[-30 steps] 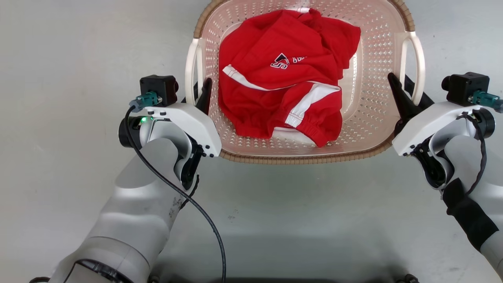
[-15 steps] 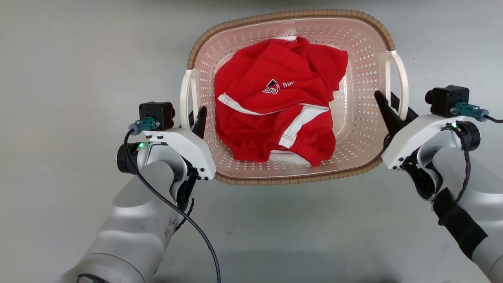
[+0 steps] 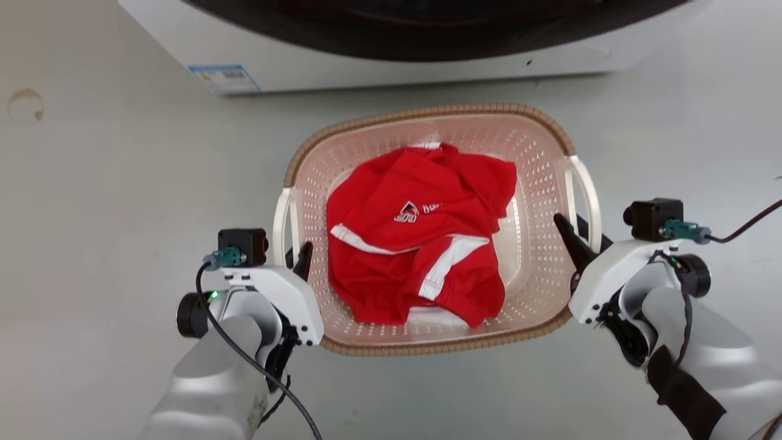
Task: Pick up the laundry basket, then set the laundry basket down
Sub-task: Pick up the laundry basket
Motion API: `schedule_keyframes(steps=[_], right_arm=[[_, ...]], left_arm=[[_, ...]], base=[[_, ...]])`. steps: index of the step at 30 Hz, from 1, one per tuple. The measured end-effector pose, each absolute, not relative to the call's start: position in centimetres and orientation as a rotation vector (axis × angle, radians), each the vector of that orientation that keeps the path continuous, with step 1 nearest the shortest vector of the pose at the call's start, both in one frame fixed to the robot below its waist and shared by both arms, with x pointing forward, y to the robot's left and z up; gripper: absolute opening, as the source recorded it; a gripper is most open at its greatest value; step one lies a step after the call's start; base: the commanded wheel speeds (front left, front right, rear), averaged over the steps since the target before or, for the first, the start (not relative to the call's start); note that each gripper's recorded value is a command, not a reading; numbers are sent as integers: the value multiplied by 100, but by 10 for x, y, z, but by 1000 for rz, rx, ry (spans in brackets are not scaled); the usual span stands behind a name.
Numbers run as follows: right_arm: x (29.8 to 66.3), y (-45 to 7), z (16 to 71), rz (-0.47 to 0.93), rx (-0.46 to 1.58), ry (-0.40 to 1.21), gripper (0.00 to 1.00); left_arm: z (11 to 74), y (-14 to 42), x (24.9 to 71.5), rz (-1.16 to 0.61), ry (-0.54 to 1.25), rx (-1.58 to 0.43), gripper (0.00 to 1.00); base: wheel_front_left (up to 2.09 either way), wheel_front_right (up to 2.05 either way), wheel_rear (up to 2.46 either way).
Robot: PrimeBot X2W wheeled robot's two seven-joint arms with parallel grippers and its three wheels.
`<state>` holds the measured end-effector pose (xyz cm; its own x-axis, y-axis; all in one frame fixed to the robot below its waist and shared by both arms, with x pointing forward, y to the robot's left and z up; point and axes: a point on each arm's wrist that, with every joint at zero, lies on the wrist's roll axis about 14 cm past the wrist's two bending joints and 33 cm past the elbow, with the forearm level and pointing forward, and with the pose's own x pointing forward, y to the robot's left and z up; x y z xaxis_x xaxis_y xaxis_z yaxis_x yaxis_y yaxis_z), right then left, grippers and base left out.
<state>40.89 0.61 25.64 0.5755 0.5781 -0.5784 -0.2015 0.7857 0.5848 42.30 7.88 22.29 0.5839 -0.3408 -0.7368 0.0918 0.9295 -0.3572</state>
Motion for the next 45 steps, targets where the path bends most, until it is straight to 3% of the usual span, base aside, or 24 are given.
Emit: schedule_keyframes(steps=[13, 22, 32, 45], right_arm=[[376, 3, 311, 479, 501, 782, 0], [328, 8, 322, 472, 520, 877, 0], [295, 13, 344, 477, 513, 875, 0], [283, 20, 356, 517, 474, 858, 0]], left_arm=[[273, 75, 389, -278, 858, -299, 0], [283, 77, 341, -307, 952, -288, 0], [304, 81, 309, -342, 967, -282, 0], [317, 87, 291, -358, 965, -281, 0]], base=[[0, 0, 0], [0, 0, 0], [0, 0, 0], [0, 0, 0]])
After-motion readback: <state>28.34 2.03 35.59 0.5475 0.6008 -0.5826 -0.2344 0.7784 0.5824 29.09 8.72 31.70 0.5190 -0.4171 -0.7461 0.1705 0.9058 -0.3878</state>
